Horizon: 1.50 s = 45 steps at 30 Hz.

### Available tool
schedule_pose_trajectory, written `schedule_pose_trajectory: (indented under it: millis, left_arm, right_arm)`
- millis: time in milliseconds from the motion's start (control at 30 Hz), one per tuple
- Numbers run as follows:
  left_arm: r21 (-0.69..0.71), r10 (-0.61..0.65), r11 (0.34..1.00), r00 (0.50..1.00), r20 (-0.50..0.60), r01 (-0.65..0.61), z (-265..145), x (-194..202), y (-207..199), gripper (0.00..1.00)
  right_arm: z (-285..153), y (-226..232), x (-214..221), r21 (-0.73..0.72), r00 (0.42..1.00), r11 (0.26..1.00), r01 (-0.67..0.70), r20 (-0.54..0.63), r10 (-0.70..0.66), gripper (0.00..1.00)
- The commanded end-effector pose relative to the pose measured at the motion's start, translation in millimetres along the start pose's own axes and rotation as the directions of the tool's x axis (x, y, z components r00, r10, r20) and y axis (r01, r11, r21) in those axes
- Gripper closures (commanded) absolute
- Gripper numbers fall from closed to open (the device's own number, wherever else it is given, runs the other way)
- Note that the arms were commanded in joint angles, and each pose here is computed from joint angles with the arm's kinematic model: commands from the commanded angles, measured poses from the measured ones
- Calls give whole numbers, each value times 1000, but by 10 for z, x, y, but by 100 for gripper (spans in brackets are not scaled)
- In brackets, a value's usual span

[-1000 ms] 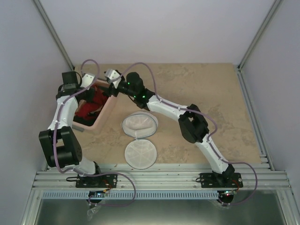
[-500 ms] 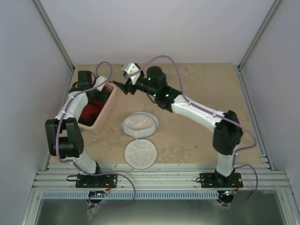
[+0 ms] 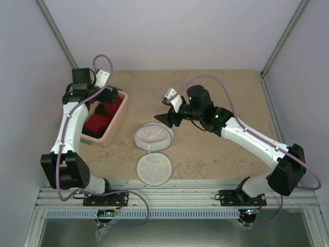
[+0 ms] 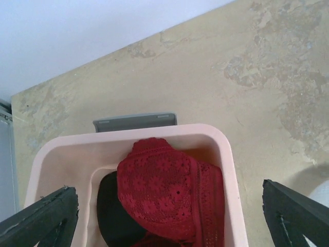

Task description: Unzip the laundry bag and remove the bra

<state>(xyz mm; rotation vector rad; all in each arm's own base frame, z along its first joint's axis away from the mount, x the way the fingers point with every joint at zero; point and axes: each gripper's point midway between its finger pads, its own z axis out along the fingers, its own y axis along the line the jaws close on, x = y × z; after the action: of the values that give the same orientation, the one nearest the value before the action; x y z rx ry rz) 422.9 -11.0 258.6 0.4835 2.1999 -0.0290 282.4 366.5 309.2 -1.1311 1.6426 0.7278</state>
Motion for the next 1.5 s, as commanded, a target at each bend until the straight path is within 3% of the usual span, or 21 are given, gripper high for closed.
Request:
schedule_pose_trajectory:
  millis: [0, 67, 167, 267, 400, 500, 633, 767, 833, 933, 1067, 1133, 1267, 1367, 1467]
  left_arm:
    - [46, -6, 999, 1000, -20, 7, -139, -5, -103, 1]
    - [147, 34, 988, 998, 45, -40, -386, -163, -342, 1]
    - [272, 190, 938, 975, 114, -215, -761, -149, -907, 4]
    - [415, 425, 807, 901, 85, -420, -989, 324, -1639, 9]
    - [560, 671, 599, 741, 39, -572, -1167, 1185, -2360, 14]
    - [622, 792, 429, 604, 89, -655, -1169, 1664, -2804, 16]
    - [641, 870, 237, 454, 195, -730, -1084, 2058, -3252, 14]
    - [641, 887, -80, 240, 396, -764, -1162, 2673, -3395, 3]
    - [600, 862, -182, 168, 479, -779, -1159, 2859, -3367, 1]
    - [520, 865, -183, 114, 488, -834, -973, 2942, -3321, 1]
    - [454, 920, -106, 86, 382, -885, -601, 3000, -3232, 1]
    - [416, 938, -33, 115, 326, -909, -447, 2936, -3226, 5]
    - [407, 933, -22, 127, 336, -913, -437, 2936, -3248, 30]
    - [420, 929, -40, 120, 349, -907, -501, 2944, -3233, 56]
    - [397, 923, -16, 139, 359, -918, -549, 2831, -3245, 81]
  right_arm:
    - [-94, 66, 264, -22, 994, 996, -90, -66, 88, 22]
    - [-118, 69, 340, -16, 991, 993, -114, -79, 112, 22]
    - [-114, 77, 535, -12, 979, 985, -171, -119, 168, 24]
    - [-74, 199, 752, -64, 962, 972, -228, -169, 215, 31]
    - [-61, 390, 1033, -133, 934, 941, -310, -228, 275, 35]
    - [-72, 426, 1289, -104, 904, 925, -365, -275, 326, 36]
    - [-104, 481, 1574, -77, 871, 906, -416, -320, 373, 36]
    - [-102, 471, 1678, -53, 857, 904, -425, -344, 383, 35]
    - [-95, 468, 1714, -45, 854, 903, -427, -349, 387, 35]
    - [-72, 465, 1759, -43, 850, 901, -431, -354, 390, 35]
    - [-24, 483, 1815, -57, 845, 900, -433, -372, 383, 35]
    - [0, 486, 1824, -64, 845, 899, -432, -377, 379, 36]
    - [56, 509, 1784, -101, 854, 900, -424, -375, 360, 37]
    - [107, 481, 1742, -111, 865, 907, -406, -366, 343, 37]
    - [196, 336, 1745, -73, 861, 914, -399, -374, 345, 38]
